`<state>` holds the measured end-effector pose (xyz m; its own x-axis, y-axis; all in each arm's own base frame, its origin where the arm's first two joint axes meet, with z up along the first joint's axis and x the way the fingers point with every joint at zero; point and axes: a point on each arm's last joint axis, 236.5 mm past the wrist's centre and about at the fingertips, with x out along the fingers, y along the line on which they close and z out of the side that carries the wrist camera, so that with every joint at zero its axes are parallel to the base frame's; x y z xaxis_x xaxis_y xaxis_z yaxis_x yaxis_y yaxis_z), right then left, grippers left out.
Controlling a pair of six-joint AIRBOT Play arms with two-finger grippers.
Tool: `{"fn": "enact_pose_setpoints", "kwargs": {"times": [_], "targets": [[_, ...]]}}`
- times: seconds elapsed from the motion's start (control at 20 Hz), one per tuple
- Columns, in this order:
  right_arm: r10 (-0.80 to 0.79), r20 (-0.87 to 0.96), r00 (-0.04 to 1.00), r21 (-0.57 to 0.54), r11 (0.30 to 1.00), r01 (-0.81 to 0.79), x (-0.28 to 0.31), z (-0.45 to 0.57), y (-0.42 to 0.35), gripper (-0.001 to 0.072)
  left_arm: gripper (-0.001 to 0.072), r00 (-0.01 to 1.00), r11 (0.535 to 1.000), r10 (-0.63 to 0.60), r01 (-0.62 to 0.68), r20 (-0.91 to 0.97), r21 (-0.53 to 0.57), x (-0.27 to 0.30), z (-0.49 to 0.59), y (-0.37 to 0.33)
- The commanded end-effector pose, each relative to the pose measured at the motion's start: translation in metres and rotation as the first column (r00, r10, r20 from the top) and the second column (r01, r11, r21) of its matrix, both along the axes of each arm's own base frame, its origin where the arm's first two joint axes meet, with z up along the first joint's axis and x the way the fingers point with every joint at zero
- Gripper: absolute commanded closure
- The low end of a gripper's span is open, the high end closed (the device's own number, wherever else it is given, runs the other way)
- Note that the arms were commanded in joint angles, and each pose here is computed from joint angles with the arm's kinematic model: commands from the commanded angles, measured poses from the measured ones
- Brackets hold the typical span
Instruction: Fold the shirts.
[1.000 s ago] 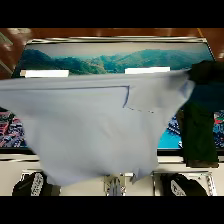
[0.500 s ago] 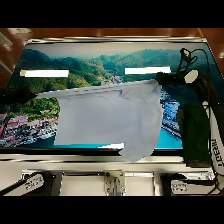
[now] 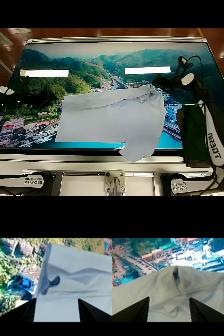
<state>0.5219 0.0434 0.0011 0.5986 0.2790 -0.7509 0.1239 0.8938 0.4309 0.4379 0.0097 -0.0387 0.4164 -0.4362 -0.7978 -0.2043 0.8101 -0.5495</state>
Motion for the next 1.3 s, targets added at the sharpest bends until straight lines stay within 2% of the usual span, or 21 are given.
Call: {"fn": "enact_pose_setpoints", "kwargs": {"times": [0.0, 0.1, 0.15, 0.2, 0.25, 0.3, 0.35, 0.5, 0.6, 1.05, 1.1, 1.15, 1.2, 1.25], "targets": [[0.080, -0.189, 0.979, -0.113, 0.988, -0.103, -0.065, 0.010, -0.038, 0.0099, 0.0104, 0.977, 0.994, -0.103, 0.097, -0.189, -0.040, -0.052, 0.005, 0.026], [0.051, -0.413, 0.909, -0.163, 0.978, -0.129, -0.137, 0.011, -0.083, 0.0102, 0.0127, 0.933, 0.993, -0.106, 0.080, -0.343, -0.088, -0.104, 0.006, 0.052], [0.069, -0.500, 0.863, -0.127, 0.980, -0.152, -0.174, 0.010, -0.093, 0.0102, 0.0225, 0.908, 0.991, -0.111, 0.069, -0.404, -0.117, -0.131, 0.002, 0.057], [0.066, -0.552, 0.832, -0.098, 0.985, -0.143, -0.205, 0.007, -0.101, 0.0102, 0.0231, 0.888, 0.989, -0.113, 0.057, -0.445, -0.136, -0.158, -0.006, 0.060], [0.026, -0.571, 0.820, -0.081, 0.993, -0.088, -0.229, 0.000, -0.111, 0.0101, 0.0217, 0.877, 0.986, -0.104, 0.030, -0.468, -0.163, -0.180, -0.017, 0.056], [-0.010, -0.567, 0.823, -0.057, 0.998, -0.027, -0.245, -0.007, -0.114, 0.0101, 0.0107, 0.871, 0.981, -0.090, -0.007, -0.483, -0.195, -0.198, -0.030, 0.048], [-0.044, -0.554, 0.831, -0.019, 0.999, 0.040, -0.257, -0.014, -0.112, 0.0101, 0.0026, 0.868, 0.970, -0.090, -0.034, -0.489, -0.239, -0.210, -0.040, 0.036], [-0.078, -0.514, 0.854, 0.090, 0.986, 0.144, -0.266, -0.026, -0.095, 0.0101, 0.0027, 0.902, 0.933, -0.109, -0.052, -0.418, -0.357, -0.211, -0.054, 0.003], [-0.070, -0.509, 0.858, 0.123, 0.981, 0.153, -0.264, -0.028, -0.088, 0.0101, 0.0028, 0.913, 0.935, -0.086, -0.065, -0.400, -0.350, -0.203, -0.059, -0.002], [-0.098, -0.460, 0.882, 0.130, 0.976, 0.177, -0.249, -0.025, -0.090, 0.0101, 0.0031, 0.886, 0.928, -0.163, -0.011, -0.433, -0.372, -0.198, -0.078, -0.033], [-0.101, -0.459, 0.883, 0.128, 0.976, 0.178, -0.249, -0.025, -0.090, 0.0101, 0.0041, 0.888, 0.931, -0.151, -0.020, -0.435, -0.364, -0.194, -0.080, -0.034], [-0.101, -0.458, 0.883, 0.128, 0.976, 0.178, -0.249, -0.025, -0.090, 0.0101, 0.0086, 0.890, 0.934, -0.142, -0.025, -0.434, -0.358, -0.191, -0.082, -0.036], [-0.100, -0.460, 0.882, 0.129, 0.976, 0.178, -0.249, -0.025, -0.090, 0.0101, 0.0167, 0.889, 0.936, -0.142, -0.022, -0.434, -0.352, -0.189, -0.083, -0.039], [-0.099, -0.465, 0.880, 0.130, 0.975, 0.178, -0.250, -0.026, -0.090, 0.0101, 0.0286, 0.888, 0.938, -0.149, -0.012, -0.435, -0.346, -0.189, -0.084, -0.041]]}}
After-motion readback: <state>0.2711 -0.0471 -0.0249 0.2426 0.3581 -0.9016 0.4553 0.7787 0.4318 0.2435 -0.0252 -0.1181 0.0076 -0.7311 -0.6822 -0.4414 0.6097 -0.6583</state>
